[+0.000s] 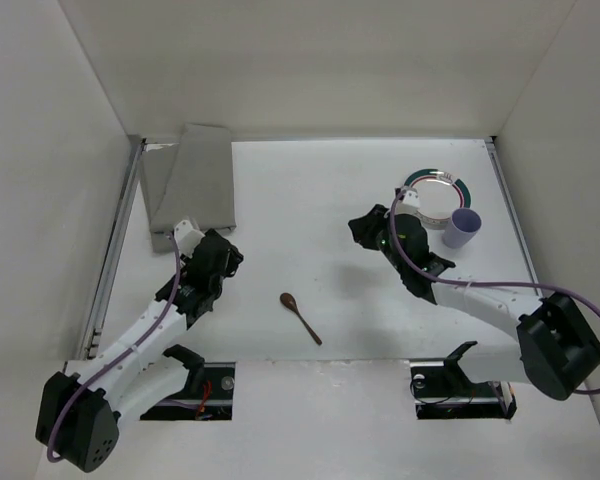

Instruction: Set the dinner table for one person

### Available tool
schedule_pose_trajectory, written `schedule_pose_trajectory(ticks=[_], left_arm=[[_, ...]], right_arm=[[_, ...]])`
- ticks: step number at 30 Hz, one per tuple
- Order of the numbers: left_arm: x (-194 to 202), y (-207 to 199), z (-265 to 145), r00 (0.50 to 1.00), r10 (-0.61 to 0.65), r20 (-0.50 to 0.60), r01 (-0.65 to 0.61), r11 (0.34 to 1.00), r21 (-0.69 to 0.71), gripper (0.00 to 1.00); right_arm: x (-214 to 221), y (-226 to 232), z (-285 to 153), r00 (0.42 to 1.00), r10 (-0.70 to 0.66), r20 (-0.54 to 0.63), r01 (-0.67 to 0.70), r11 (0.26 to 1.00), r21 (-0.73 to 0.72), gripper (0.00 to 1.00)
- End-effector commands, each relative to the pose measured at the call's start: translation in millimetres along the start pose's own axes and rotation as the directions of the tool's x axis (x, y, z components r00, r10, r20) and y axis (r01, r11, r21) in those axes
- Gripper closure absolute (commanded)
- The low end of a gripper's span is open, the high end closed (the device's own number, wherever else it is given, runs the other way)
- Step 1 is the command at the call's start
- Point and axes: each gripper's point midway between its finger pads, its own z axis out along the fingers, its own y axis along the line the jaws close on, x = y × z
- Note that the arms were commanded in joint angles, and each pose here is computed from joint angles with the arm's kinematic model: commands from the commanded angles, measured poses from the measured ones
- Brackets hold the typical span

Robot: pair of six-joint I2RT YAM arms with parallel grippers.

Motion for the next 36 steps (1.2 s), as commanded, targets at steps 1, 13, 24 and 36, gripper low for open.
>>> schedule_pose_trajectory(ticks=[1,13,24,36], left_arm=[[-10,-5,2,0.999,-0.006,0.045,0.006,1.0,0.013,0.53],[-45,-34,43,0.982,0.106,0.154,-0.101,0.994,-0.041,0.74],[-99,-78,157,0.883,0.45,0.132,-0.406,0.874,-0.266,0.57],[-69,-51,260,0.817,0.566,-0.109,-0.567,0.755,-0.33,0.69]], right_arm=[[-26,15,-5,0.995,0.015,0.101,-0.01,0.999,-0.042,0.58],[-12,13,2,0.999,-0.015,0.042,0.018,0.998,-0.055,0.87],[-7,17,7,0.998,-0.052,0.019,0.054,0.997,-0.06,0.45],[-4,22,7,0.997,-0.071,0.011,0.072,0.994,-0.081,0.34]])
